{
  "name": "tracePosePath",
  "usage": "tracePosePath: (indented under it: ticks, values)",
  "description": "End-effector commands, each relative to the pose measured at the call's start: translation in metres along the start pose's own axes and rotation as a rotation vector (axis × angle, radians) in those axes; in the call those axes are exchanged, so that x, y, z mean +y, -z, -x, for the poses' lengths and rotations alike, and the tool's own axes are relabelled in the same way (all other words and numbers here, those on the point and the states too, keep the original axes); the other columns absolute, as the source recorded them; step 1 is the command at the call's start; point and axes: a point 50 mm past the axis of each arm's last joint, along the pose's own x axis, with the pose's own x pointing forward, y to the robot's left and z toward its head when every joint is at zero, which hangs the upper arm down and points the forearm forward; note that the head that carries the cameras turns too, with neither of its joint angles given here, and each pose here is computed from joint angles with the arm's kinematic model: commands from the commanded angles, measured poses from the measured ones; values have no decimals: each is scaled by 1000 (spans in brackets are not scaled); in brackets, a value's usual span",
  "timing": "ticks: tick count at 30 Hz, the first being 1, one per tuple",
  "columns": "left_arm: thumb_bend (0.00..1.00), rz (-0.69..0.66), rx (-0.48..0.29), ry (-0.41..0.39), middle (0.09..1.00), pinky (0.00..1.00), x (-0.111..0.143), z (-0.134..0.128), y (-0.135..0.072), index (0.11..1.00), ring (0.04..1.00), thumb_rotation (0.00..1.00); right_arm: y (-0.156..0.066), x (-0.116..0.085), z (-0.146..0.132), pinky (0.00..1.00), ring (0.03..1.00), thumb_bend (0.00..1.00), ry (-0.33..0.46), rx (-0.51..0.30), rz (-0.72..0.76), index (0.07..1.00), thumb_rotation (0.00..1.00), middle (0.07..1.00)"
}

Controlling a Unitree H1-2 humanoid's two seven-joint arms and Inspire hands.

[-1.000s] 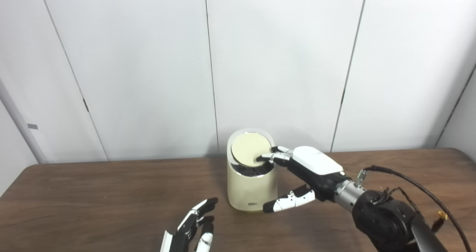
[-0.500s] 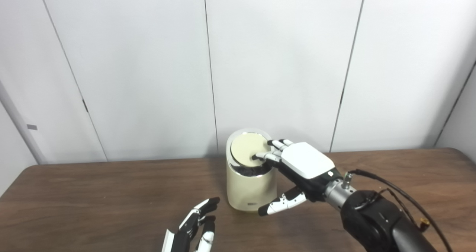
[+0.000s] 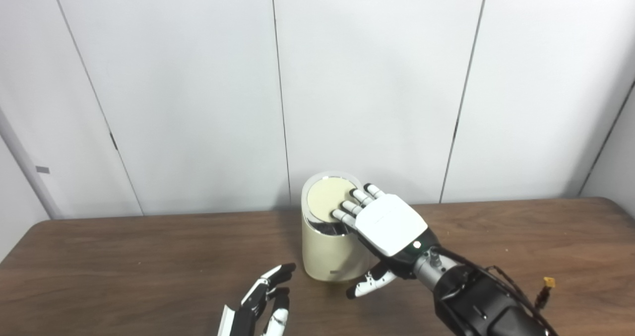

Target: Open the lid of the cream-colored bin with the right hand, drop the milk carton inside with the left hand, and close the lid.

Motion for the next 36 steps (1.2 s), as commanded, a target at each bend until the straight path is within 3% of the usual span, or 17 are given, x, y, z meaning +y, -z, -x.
tracePosePath:
  ticks: [1, 10, 18, 22, 28, 32, 36]
  values:
    - [307, 4, -5, 5, 836, 749, -2, 2, 1, 822, 825, 723, -1, 6, 0, 941, 940, 715, -39, -14, 49, 853, 698, 894]
    - [295, 11, 0, 6, 835, 752, 0, 2, 1, 825, 827, 712, -3, 11, 3, 878, 912, 718, -51, -21, 70, 834, 730, 865]
    - [296, 19, 3, 8, 837, 753, 1, 3, 1, 826, 829, 705, 1, 4, 3, 906, 922, 694, -30, 0, 19, 851, 728, 886]
    - [309, 29, 21, 4, 839, 754, 2, 4, 1, 830, 835, 723, 7, -3, 3, 925, 948, 684, 41, 39, -103, 860, 699, 907]
    - [301, 26, 58, -18, 842, 769, 5, 5, 2, 837, 841, 845, 23, -10, 0, 984, 999, 661, 198, 117, -244, 912, 719, 961]
    - [273, 19, 60, -19, 841, 768, 5, 5, 3, 831, 842, 833, 31, -15, -4, 1000, 1000, 665, 249, 151, -273, 975, 801, 998]
    - [284, 25, 69, -16, 842, 776, 5, 4, 6, 837, 844, 835, 37, -18, -10, 1000, 1000, 665, 248, 184, -283, 999, 824, 1000]
